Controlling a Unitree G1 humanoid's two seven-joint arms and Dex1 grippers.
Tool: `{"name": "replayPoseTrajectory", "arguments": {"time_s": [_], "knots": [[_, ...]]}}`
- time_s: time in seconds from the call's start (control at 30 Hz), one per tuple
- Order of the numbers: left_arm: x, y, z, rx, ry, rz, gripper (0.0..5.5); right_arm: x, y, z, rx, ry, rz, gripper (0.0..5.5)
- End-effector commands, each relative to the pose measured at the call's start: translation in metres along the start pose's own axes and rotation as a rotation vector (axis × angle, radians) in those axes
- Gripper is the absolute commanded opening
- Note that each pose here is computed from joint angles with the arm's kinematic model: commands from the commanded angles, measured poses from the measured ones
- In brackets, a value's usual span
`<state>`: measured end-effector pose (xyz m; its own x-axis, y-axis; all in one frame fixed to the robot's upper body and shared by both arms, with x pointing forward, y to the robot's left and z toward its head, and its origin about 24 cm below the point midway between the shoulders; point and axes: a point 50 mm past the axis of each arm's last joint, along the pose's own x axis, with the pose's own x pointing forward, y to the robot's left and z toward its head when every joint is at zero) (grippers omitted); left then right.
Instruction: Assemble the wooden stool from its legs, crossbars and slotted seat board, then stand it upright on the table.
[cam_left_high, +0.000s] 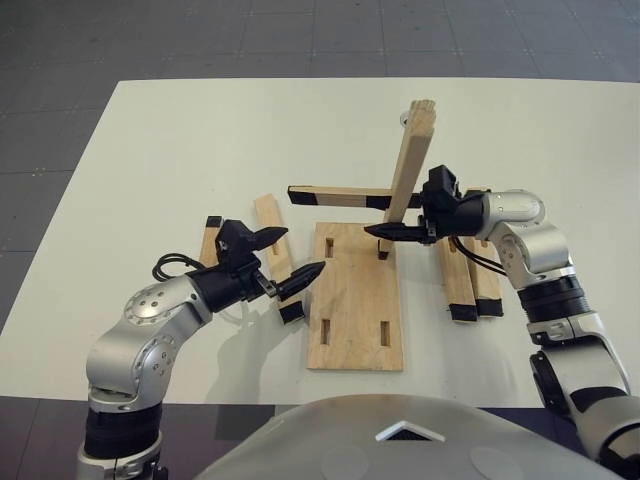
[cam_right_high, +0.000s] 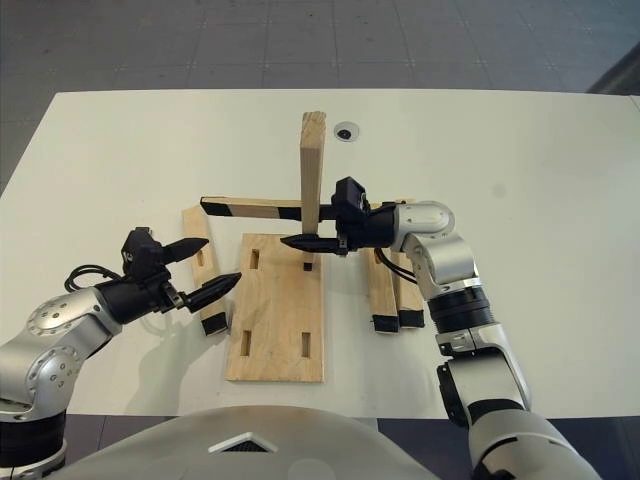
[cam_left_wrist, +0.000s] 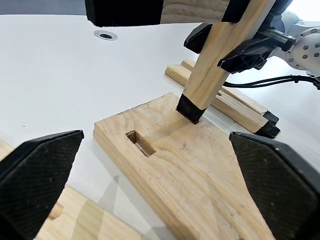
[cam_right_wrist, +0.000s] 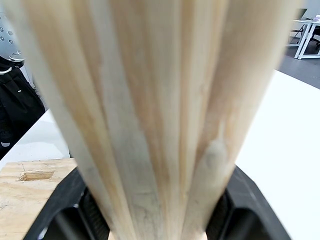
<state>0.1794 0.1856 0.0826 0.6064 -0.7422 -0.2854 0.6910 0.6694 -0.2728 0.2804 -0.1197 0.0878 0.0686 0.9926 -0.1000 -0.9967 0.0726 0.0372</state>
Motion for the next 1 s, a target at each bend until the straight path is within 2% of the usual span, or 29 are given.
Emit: {"name": "replayPoseTrajectory", "arguments": {"time_s": [0.03,0.5,0.8,1.0], "knots": [[0.000,-0.002,0.001,0.014,0.008,-0.004,5.50,0.003,0.003,-0.002,-0.003,0.020,0.023,2.03],[-0.002,-0.001,0.002,0.026,0.018,-0.011,5.50,-0.005,0.007,-0.046,0.106,0.097,-0.002,2.03],[-0.003,-0.002,0.004,0.034,0.021,-0.014,5.50,-0.014,0.044,-0.098,0.139,0.190,0.001,2.03],[-0.003,-0.003,0.004,0.032,0.021,-0.014,5.50,-0.015,0.049,-0.101,0.118,0.206,0.015,2.03]]}}
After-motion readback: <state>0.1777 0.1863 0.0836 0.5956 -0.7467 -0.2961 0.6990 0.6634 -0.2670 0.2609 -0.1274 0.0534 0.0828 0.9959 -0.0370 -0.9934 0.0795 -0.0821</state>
